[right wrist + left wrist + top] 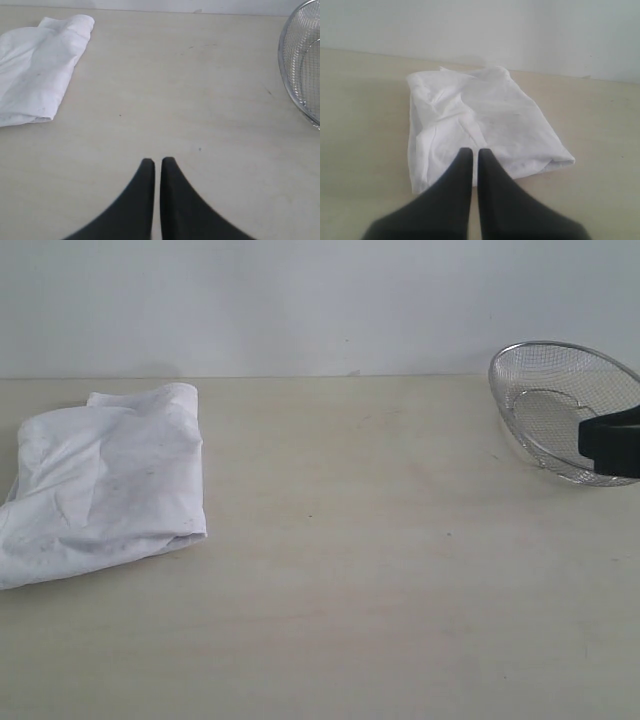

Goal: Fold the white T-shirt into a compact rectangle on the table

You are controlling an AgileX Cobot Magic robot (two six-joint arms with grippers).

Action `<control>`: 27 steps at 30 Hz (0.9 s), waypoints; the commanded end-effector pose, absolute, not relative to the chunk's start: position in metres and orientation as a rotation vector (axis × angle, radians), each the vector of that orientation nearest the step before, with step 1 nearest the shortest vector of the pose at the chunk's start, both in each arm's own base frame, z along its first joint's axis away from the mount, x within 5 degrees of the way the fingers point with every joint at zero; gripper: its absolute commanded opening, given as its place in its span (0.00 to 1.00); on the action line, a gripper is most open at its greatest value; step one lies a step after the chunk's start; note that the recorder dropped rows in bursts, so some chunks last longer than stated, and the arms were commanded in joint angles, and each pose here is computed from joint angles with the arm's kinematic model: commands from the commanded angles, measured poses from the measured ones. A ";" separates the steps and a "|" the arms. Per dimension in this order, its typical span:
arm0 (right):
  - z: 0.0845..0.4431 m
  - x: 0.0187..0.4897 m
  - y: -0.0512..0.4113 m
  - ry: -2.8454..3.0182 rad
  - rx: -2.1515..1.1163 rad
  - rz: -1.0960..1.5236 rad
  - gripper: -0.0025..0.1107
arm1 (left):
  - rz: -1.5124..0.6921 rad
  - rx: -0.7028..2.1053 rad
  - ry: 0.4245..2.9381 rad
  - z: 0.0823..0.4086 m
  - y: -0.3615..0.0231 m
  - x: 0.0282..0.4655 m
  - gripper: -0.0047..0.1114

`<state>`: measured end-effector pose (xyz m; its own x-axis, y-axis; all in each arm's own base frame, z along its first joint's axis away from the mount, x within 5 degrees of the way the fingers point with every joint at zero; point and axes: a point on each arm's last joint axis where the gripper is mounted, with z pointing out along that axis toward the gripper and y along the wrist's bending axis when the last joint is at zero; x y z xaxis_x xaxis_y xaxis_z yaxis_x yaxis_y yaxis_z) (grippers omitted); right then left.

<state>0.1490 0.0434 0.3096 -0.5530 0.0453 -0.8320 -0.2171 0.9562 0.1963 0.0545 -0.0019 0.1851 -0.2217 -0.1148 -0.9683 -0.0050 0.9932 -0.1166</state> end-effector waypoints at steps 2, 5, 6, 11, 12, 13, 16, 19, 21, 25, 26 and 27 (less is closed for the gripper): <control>0.319 0.125 0.019 1.935 -0.027 0.211 0.02 | -0.102 -0.096 1.789 0.185 -0.002 0.054 0.08; 0.302 0.107 0.003 1.698 0.092 0.122 0.02 | -0.102 -0.096 1.789 0.185 -0.002 0.054 0.08; 0.294 0.102 0.000 1.645 0.113 0.109 0.02 | -0.102 -0.096 1.789 0.185 -0.002 0.054 0.08; 0.254 0.084 -0.002 1.574 0.130 0.089 0.02 | -0.102 -0.096 1.789 0.185 -0.002 0.054 0.08; 0.248 0.082 -0.002 1.577 0.130 0.089 0.02 | -0.102 -0.096 1.789 0.185 -0.002 0.054 0.08; 0.241 0.080 -0.002 1.580 0.126 0.084 0.02 | -0.102 -0.096 1.789 0.185 -0.002 0.054 0.08; 0.225 0.073 -0.003 1.576 0.136 0.070 0.02 | -0.102 -0.096 1.789 0.185 -0.002 0.054 0.08; 0.212 0.067 -0.005 1.554 0.156 0.049 0.02 | -0.102 -0.096 1.789 0.185 -0.002 0.054 0.08; 0.212 0.063 -0.006 1.518 0.168 0.034 0.02 | -0.102 -0.096 1.789 0.185 -0.002 0.054 0.08; 0.210 0.058 -0.006 1.519 0.171 0.007 0.02 | -0.102 -0.096 1.789 0.185 -0.002 0.054 0.08; 0.209 0.058 -0.006 1.526 0.163 0.003 0.02 | -0.102 -0.096 1.789 0.185 -0.002 0.054 0.08; 0.208 0.057 -0.006 1.538 0.156 -0.001 0.02 | -0.102 -0.096 1.789 0.185 -0.002 0.054 0.08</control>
